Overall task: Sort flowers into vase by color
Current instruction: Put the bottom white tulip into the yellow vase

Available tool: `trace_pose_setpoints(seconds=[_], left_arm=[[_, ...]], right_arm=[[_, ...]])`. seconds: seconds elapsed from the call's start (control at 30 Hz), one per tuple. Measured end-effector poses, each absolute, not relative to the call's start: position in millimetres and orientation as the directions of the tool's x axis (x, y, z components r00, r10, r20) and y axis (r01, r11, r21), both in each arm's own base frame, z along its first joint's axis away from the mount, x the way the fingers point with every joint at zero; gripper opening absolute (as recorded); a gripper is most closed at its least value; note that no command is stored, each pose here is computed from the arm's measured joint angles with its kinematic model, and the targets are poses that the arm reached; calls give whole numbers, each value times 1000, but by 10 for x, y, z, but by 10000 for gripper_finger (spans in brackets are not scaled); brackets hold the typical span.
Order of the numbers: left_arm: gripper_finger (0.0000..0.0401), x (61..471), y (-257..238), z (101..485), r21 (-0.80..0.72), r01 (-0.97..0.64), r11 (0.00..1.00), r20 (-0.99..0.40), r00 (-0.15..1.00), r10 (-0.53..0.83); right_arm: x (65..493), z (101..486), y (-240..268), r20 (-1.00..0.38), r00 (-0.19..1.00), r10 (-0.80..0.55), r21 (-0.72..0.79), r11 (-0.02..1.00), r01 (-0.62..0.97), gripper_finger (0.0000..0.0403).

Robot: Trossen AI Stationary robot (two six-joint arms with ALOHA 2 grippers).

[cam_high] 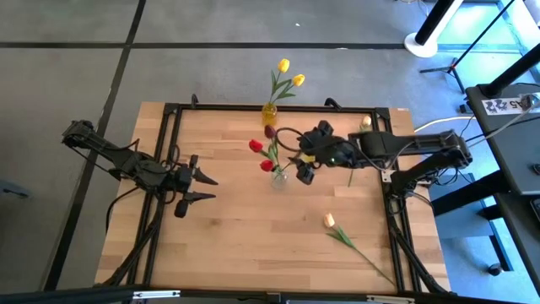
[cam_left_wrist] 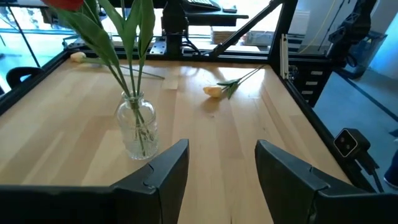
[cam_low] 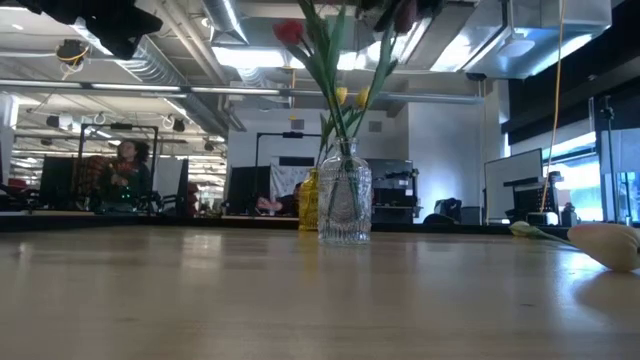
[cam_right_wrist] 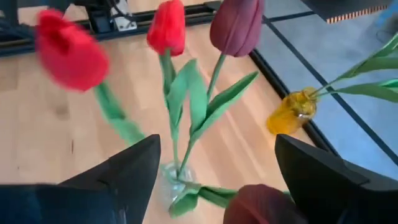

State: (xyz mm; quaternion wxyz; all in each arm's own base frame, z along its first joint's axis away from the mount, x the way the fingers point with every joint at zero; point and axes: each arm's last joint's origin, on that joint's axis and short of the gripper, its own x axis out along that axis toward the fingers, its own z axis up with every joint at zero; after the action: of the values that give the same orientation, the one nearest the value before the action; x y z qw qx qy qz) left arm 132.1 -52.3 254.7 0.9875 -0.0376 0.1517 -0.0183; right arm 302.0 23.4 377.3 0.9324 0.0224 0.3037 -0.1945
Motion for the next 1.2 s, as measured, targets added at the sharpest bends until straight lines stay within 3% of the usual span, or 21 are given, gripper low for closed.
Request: trace_pose_setpoints(seconds=[0.4, 0.5, 0.7, 0.8, 1.0, 1.2], left_arm=[[180, 1322, -514, 2549, -78, -8, 997, -294, 956, -15], [180, 1322, -514, 2550, -78, -10, 997, -292, 956, -13], [180, 1335, -517, 2592, -81, -11, 997, -251, 968, -10], [180, 1336, -518, 2595, -83, -10, 996, -248, 969, -11], [180, 1334, -518, 2590, -85, -10, 996, -252, 968, -11], [180, 1338, -520, 2594, -81, -8, 997, -248, 969, -13]], right_arm=[[2846, 3787, 920, -511, 781, -361, -177, 932, 315, 272], [2801, 3794, 1055, -496, 798, -343, -183, 939, 290, 266], [2737, 3854, 1189, -390, 807, -443, -278, 892, 355, 265], [2697, 3878, 1279, -381, 830, -407, -245, 910, 334, 266], [2486, 3698, 1578, -571, 801, -178, 94, 956, 279, 260], [2345, 2863, 1904, -851, 525, -31, 219, 886, 408, 240]])
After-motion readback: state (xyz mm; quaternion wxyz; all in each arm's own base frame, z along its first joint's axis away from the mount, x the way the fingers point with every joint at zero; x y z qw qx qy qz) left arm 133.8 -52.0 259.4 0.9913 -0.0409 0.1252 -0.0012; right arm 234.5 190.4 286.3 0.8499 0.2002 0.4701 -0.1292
